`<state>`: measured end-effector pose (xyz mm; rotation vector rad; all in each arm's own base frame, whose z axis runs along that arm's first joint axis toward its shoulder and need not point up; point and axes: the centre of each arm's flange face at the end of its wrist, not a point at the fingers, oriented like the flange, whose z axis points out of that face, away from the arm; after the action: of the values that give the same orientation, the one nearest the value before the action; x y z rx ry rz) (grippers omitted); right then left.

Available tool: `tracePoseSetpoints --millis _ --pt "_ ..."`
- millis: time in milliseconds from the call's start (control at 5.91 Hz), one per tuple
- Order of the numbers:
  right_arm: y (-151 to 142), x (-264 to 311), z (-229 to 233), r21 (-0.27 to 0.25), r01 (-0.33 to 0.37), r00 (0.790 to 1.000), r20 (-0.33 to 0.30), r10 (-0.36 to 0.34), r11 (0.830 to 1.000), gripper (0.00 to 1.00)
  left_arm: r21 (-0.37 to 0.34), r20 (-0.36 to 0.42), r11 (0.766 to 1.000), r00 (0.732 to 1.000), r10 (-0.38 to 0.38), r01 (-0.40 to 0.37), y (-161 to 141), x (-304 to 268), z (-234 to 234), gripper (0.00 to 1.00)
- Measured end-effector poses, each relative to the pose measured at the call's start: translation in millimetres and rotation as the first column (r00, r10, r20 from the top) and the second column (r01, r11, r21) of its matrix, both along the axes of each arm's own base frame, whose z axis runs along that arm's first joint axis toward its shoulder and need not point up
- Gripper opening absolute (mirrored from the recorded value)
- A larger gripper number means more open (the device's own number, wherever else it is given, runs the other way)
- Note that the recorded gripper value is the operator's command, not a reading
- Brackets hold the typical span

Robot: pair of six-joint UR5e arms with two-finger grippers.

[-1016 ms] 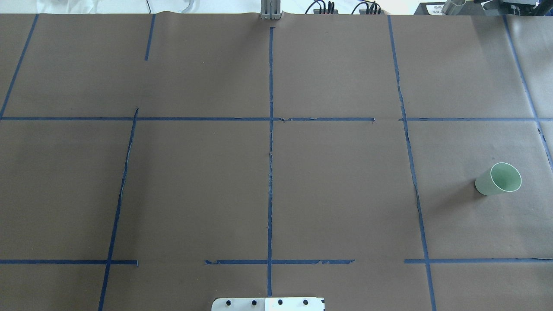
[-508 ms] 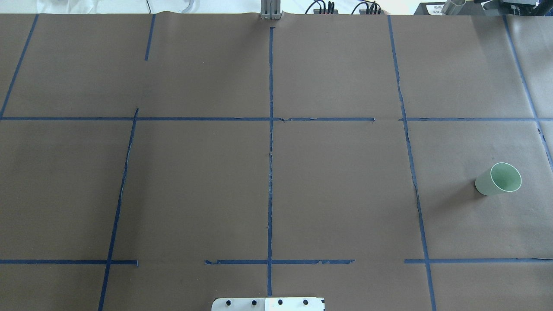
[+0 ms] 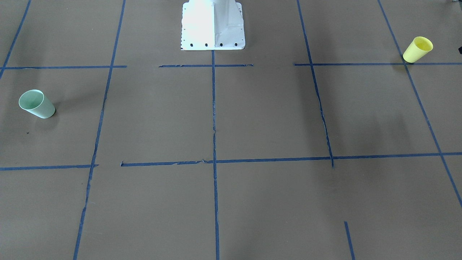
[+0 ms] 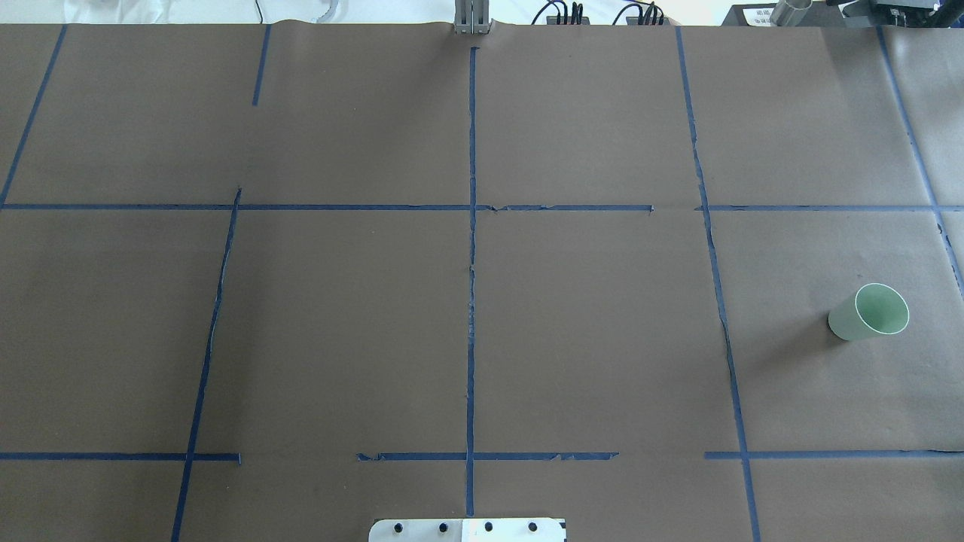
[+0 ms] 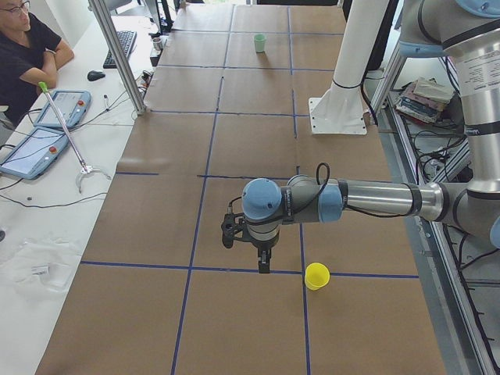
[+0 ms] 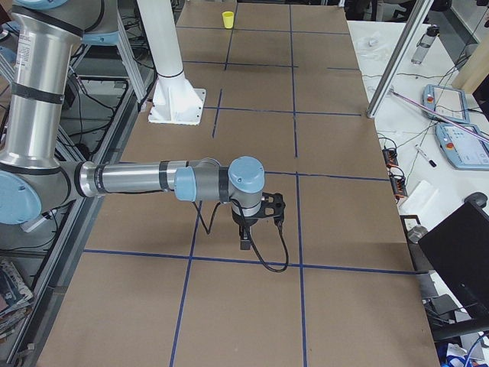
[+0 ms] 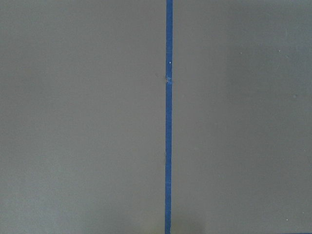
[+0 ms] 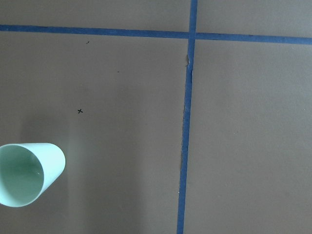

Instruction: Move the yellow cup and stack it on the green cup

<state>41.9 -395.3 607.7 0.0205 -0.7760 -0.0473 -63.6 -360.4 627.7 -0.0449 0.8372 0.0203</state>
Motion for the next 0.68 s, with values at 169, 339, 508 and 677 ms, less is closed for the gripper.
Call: tracePoseSetpoints --millis 169,339,508,677 --pt "-0.1 0.1 -1.0 0.004 0.002 1.0 0.0 -0.002 1.0 1.0 0.001 -0.002 1.0 1.0 0.001 -0.001 -0.4 0.3 -0.1 1.0" --pt "0.1 0.3 -1.8 0.007 0.003 1.0 0.0 -0.003 1.0 1.0 0.003 -0.006 1.0 1.0 0.002 -0.002 0.2 0.6 -0.2 1.0" --pt "0.6 0.4 -2.0 0.007 0.002 1.0 -0.001 -0.002 1.0 1.0 0.005 -0.008 1.0 1.0 0.003 -0.003 0.6 0.7 -0.2 1.0" --pt "1.0 0.2 -1.9 0.005 0.001 1.0 0.001 -0.001 1.0 1.0 0.019 -0.014 1.0 1.0 0.004 -0.004 -0.6 1.8 -4.5 1.0"
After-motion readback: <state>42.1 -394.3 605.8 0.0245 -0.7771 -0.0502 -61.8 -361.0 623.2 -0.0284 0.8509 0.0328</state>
